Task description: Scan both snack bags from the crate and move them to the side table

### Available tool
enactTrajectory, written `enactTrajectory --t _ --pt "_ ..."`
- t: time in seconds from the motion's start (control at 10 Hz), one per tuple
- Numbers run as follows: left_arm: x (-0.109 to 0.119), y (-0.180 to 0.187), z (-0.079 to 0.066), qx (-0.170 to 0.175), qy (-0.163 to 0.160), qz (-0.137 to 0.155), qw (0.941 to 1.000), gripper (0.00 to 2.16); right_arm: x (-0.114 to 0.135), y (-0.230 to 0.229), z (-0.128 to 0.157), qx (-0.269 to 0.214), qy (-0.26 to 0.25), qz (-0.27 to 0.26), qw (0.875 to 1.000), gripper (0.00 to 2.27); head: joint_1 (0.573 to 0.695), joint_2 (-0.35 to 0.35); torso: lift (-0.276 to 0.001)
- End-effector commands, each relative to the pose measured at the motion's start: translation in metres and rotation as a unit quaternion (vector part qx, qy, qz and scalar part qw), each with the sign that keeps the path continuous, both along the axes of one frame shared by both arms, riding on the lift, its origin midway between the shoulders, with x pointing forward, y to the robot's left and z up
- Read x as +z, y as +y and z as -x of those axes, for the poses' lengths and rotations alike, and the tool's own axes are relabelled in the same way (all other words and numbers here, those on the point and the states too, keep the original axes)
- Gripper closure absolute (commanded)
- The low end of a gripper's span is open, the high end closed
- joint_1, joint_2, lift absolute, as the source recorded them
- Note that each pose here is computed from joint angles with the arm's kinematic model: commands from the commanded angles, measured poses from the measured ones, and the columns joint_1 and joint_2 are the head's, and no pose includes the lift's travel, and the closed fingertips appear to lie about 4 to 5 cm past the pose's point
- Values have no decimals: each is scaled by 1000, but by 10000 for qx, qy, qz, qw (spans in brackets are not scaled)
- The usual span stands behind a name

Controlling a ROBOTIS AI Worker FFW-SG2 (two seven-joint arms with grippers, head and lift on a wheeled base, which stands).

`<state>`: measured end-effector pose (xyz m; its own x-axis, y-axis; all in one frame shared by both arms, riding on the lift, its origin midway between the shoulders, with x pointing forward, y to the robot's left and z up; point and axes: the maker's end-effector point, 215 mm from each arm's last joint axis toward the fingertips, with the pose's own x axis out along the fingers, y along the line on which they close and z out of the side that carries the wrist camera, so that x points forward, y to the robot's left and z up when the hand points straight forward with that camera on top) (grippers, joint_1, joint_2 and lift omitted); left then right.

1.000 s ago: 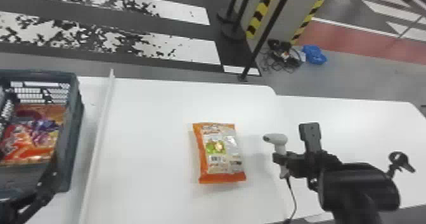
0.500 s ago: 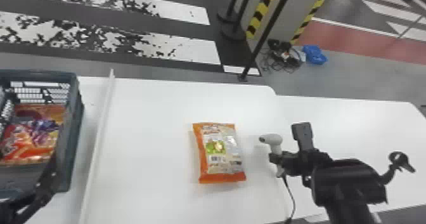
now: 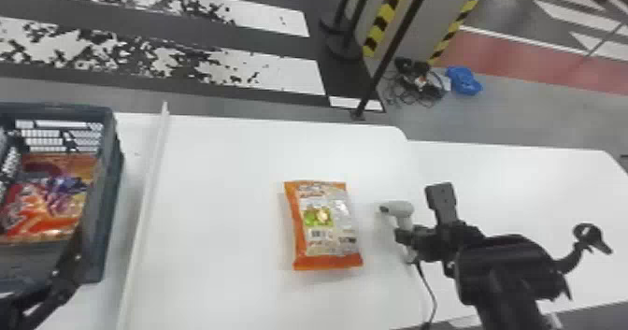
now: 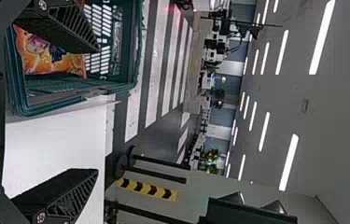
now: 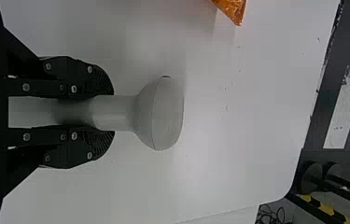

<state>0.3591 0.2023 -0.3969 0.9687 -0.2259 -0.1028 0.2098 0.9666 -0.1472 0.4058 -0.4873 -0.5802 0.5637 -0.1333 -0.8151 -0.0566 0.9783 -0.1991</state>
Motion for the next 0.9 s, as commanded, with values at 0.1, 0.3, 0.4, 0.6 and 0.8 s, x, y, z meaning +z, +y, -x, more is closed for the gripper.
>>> enactTrajectory --t 0.1,0.3,0.4,0.6,0.8 --pt "0 0 0 -1 -1 0 10000 83 -1 -1 0 -2 -2 7 10000 2007 695 -350 -29" --pt "-1 0 0 0 7 0 10000 83 -1 4 -1 6 -50 -61 10000 1187 695 -350 -29" --pt "-1 1 1 6 14 -5 10000 83 -1 4 -2 -12 -72 -47 10000 508 695 -350 -29" --pt "0 1 1 12 -1 0 10000 83 0 0 -1 -111 -112 -47 9999 110 695 -350 -29" --pt "0 2 1 20 -9 -5 10000 83 22 -7 2 -335 -346 -201 9986 103 695 -350 -29"
